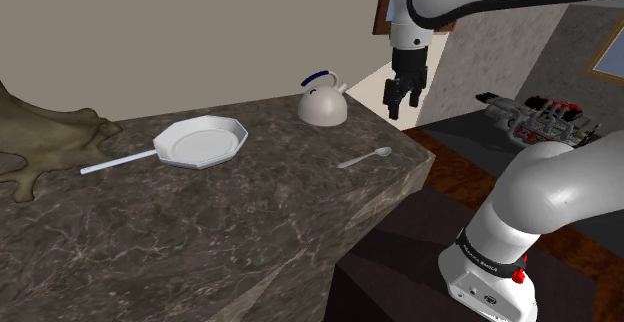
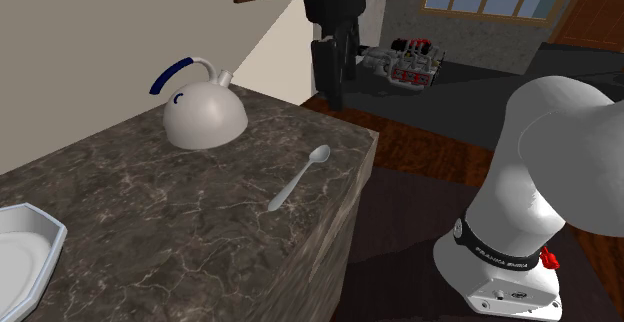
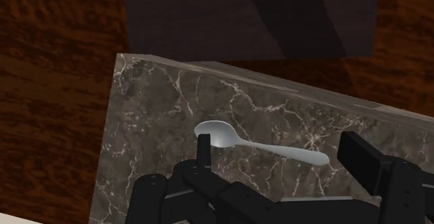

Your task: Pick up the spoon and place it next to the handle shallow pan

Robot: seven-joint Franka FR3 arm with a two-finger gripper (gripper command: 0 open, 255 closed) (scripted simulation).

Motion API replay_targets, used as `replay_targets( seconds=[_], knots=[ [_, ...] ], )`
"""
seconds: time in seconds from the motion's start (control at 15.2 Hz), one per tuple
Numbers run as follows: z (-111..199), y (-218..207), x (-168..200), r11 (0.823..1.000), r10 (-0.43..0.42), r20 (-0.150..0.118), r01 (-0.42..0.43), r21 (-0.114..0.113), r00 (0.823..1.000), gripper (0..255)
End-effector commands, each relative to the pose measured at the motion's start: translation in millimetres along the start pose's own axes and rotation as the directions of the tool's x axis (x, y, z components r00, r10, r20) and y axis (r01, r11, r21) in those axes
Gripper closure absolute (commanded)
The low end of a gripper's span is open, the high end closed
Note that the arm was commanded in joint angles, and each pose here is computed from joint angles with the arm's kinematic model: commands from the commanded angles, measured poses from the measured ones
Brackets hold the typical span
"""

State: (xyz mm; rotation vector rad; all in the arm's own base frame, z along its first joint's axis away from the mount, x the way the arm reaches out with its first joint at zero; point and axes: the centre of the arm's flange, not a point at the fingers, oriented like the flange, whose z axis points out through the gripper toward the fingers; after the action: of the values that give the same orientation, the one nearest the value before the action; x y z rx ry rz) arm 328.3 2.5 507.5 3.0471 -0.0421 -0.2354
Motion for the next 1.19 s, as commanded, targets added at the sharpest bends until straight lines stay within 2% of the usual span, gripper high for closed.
replay_targets(
  seconds=[0.0, 0.59, 1.12],
  knots=[
    [23.8, 4.7, 17.3, 1.000, 0.020, 0.016, -0.020, -0.004, 1.000, 0],
    [128.6, 28.4, 80.5, 0.994, 0.107, 0.093, -0.105, -0.027, 0.990, 0],
    [169.5, 29.4, 77.3, 0.994, 0.108, 0.093, -0.106, -0.027, 0.990, 0]
  ],
)
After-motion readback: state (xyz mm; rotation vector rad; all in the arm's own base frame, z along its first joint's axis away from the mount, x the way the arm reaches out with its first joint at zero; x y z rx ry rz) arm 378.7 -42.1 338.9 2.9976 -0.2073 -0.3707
